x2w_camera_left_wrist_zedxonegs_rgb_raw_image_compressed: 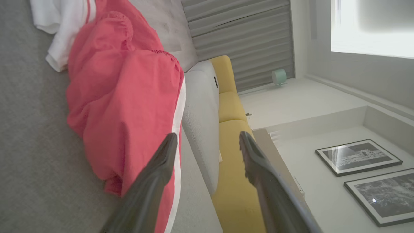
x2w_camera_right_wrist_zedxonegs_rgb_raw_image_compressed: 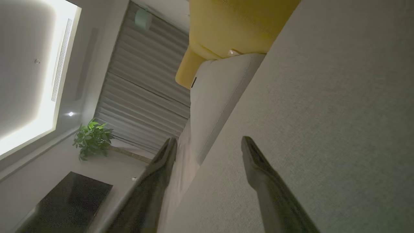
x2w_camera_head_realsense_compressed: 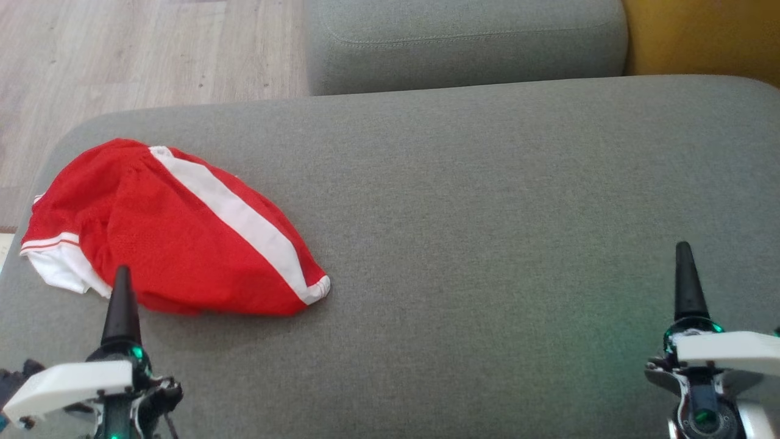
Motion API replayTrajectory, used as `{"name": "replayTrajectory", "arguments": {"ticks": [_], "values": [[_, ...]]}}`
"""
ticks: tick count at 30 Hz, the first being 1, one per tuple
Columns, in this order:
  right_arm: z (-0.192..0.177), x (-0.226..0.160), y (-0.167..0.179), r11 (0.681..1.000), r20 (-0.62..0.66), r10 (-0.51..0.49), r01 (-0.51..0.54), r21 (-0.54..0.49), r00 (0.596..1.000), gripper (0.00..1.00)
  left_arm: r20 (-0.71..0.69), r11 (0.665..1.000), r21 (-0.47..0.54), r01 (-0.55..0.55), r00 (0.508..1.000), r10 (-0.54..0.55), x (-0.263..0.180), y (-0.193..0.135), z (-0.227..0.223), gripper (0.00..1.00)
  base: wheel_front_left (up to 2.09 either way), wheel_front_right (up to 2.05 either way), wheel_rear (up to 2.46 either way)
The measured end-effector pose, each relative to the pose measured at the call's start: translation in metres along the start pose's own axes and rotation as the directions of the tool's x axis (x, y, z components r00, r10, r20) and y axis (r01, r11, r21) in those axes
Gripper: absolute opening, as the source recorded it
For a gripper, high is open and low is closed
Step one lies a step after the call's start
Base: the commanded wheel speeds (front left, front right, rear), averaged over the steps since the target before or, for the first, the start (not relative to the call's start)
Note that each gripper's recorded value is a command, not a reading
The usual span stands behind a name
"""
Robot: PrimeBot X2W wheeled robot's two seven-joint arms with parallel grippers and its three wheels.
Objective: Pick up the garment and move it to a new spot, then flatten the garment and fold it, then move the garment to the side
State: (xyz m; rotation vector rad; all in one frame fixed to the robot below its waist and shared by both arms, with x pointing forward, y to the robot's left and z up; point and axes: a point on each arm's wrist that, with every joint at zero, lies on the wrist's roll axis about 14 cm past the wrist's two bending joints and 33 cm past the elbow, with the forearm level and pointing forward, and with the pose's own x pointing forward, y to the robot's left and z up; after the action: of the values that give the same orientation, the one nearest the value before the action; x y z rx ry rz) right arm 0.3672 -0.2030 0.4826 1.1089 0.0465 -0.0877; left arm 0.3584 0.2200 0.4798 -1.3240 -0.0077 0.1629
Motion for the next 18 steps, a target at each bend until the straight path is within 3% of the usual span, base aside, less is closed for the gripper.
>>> {"name": "replayTrajectory", "arguments": {"ticks": [9, 18], "values": [[-0.009, 0.001, 0.017, 0.976, -0.025, 0.054, -0.058, -0.208, 0.998, 1.0, -0.009, 0.985, 0.161, 0.06, 0.998, -0.06, 0.002, -0.023, -0.006, 1.0, 0.0, 0.0, 0.0], [-0.016, 0.001, 0.028, 0.926, -0.045, 0.088, -0.099, -0.365, 0.995, 1.0, -0.043, 0.934, 0.333, 0.132, 0.991, -0.124, 0.002, -0.046, -0.02, 1.0, 0.0, 0.0, 0.0]]}}
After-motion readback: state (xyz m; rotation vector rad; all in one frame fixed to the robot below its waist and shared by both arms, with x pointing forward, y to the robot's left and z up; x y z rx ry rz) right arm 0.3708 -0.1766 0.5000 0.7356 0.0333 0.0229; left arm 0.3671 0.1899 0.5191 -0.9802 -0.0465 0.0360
